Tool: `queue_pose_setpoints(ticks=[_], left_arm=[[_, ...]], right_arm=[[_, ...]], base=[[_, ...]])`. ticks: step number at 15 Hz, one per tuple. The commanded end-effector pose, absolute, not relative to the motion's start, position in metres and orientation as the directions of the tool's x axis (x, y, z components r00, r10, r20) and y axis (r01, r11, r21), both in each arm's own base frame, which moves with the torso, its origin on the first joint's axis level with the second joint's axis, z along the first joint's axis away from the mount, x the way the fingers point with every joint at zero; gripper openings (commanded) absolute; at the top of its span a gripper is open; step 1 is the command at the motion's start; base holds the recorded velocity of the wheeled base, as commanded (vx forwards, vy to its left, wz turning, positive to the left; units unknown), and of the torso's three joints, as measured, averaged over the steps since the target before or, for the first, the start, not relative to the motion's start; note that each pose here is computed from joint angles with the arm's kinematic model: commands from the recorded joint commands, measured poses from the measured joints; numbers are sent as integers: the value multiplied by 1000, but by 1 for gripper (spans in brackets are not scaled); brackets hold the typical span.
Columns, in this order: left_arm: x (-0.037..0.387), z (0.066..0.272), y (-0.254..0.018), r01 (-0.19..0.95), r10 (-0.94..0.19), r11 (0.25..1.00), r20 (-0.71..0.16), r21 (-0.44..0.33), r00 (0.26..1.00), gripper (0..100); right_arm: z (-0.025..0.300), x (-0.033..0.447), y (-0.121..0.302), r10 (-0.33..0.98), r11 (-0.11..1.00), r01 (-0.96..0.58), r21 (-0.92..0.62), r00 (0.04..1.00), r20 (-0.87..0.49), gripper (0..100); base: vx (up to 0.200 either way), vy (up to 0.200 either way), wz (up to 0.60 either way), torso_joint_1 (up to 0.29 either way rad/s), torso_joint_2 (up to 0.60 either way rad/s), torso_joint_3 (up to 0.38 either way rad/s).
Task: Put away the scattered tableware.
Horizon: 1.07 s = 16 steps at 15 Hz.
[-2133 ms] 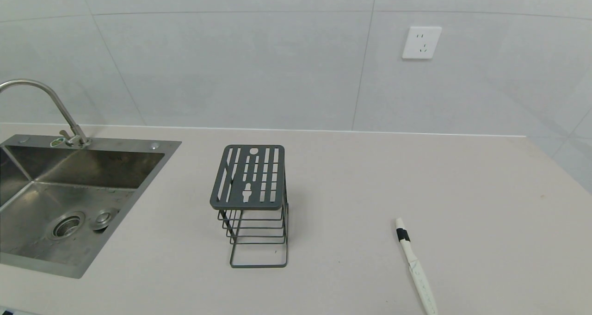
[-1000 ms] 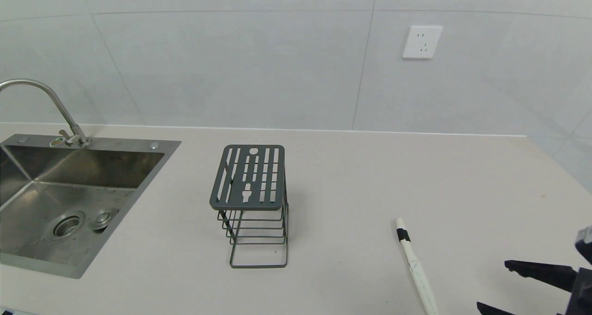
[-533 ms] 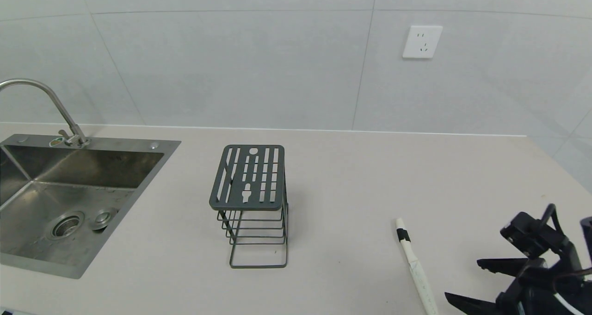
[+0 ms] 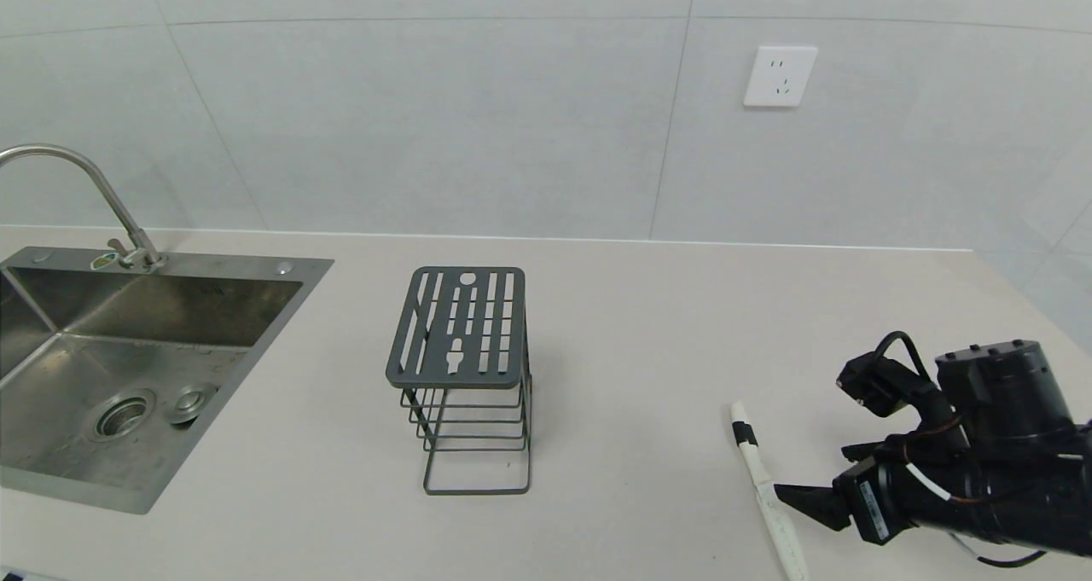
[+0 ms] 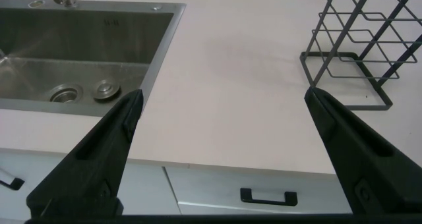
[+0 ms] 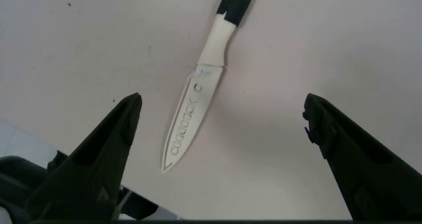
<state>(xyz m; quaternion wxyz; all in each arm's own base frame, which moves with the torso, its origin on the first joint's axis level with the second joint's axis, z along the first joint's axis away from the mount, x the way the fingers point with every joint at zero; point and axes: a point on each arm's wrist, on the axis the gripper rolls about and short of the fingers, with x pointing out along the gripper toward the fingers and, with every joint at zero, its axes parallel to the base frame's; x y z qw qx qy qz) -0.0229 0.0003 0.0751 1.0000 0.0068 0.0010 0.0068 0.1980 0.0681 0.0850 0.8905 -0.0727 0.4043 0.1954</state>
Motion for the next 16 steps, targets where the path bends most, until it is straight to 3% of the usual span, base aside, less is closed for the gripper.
queue_pose_setpoints(ticks=[1,6,16], left_arm=[[-23,75,0,-14,14,1000,-3,14,1000,100],[-23,75,0,-14,14,1000,-3,14,1000,100],[-23,75,0,-14,14,1000,-3,14,1000,100]], right_arm=[[74,206,75,269,913,-407,20,566,-779,100],[64,202,106,273,916,-398,50,528,-804,100],[41,218,112,149,943,-330,-53,559,-816,100]], base=[[0,0,0,0,0,0],[0,0,0,0,0,0],[0,0,0,0,0,0]])
